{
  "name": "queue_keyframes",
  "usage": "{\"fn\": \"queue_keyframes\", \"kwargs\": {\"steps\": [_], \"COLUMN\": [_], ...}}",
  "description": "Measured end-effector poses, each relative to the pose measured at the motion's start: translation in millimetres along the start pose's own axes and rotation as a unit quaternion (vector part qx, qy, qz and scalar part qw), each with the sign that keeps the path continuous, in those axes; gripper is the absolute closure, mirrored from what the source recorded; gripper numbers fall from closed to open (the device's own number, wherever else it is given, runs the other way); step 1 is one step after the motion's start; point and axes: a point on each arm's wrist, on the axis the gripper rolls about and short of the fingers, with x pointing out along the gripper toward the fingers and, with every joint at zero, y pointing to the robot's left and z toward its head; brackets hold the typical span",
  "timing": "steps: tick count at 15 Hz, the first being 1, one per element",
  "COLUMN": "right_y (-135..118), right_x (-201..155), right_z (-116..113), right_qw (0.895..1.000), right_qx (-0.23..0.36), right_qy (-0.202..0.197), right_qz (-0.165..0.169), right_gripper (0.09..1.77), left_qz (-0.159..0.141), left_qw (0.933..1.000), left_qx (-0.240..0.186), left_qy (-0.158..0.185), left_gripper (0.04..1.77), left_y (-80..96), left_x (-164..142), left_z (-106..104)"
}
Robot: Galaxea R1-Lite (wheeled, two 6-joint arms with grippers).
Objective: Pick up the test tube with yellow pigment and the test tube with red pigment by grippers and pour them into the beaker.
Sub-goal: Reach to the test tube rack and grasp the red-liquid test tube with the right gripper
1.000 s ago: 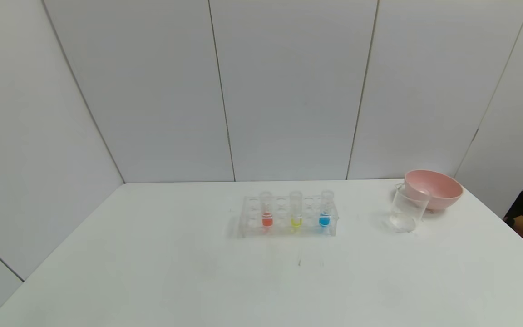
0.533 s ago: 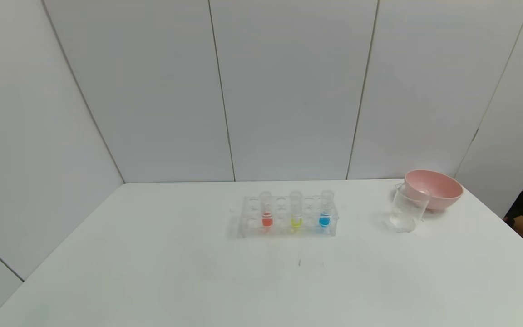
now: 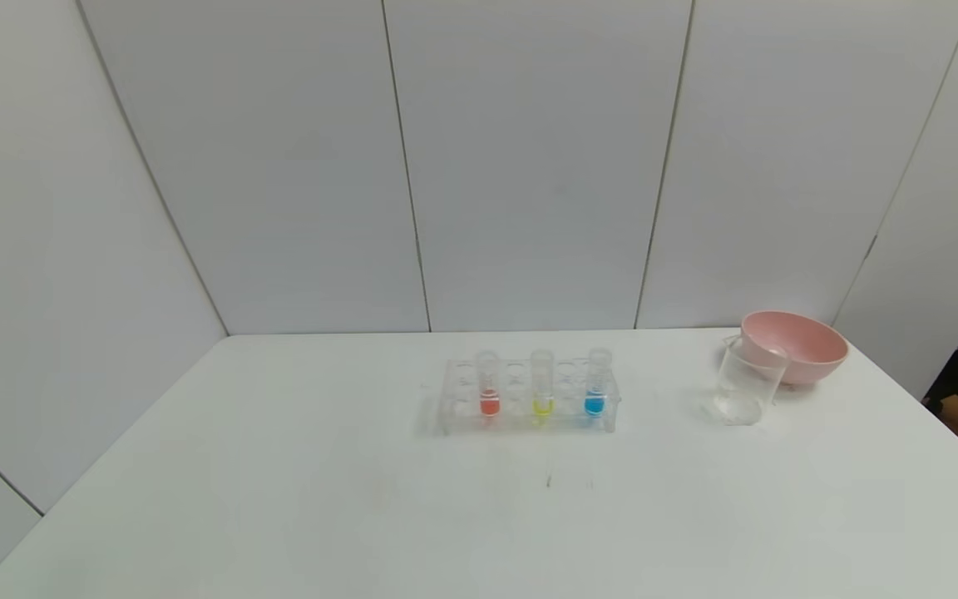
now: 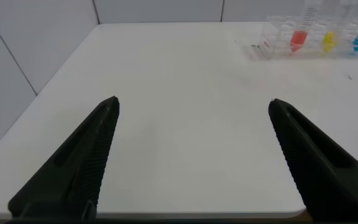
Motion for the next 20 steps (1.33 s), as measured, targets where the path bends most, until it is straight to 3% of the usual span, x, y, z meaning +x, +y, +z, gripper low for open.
{"fn": "queue_keyframes", "kwargs": {"steps": [3, 6, 11, 20], "right_y": [11, 40, 98, 188], "right_x": [30, 53, 77, 129], "right_z": [10, 11, -1, -24], "right_qw": [1.0, 1.0, 0.997, 0.991], "right_qx": [-0.013, -0.012, 0.007, -0.001], "right_qy": [0.009, 0.02, 0.065, 0.127], "right_qz": [0.001, 0.007, 0.038, 0.032], "right_gripper": [0.15, 0.15, 0.15, 0.15], "left_qz": [0.0, 0.0, 0.0, 0.0], "left_qw": [1.0, 1.0, 1.0, 1.0], "left_qx": [0.0, 0.0, 0.0, 0.0], "left_qy": [0.0, 0.0, 0.0, 0.0], "left_gripper": [0.09, 0.09, 0.09, 0.09], "left_y": [0.0, 0.0, 0.0, 0.0], "left_x": [0, 0, 0, 0], "left_z": [0, 0, 0, 0]}}
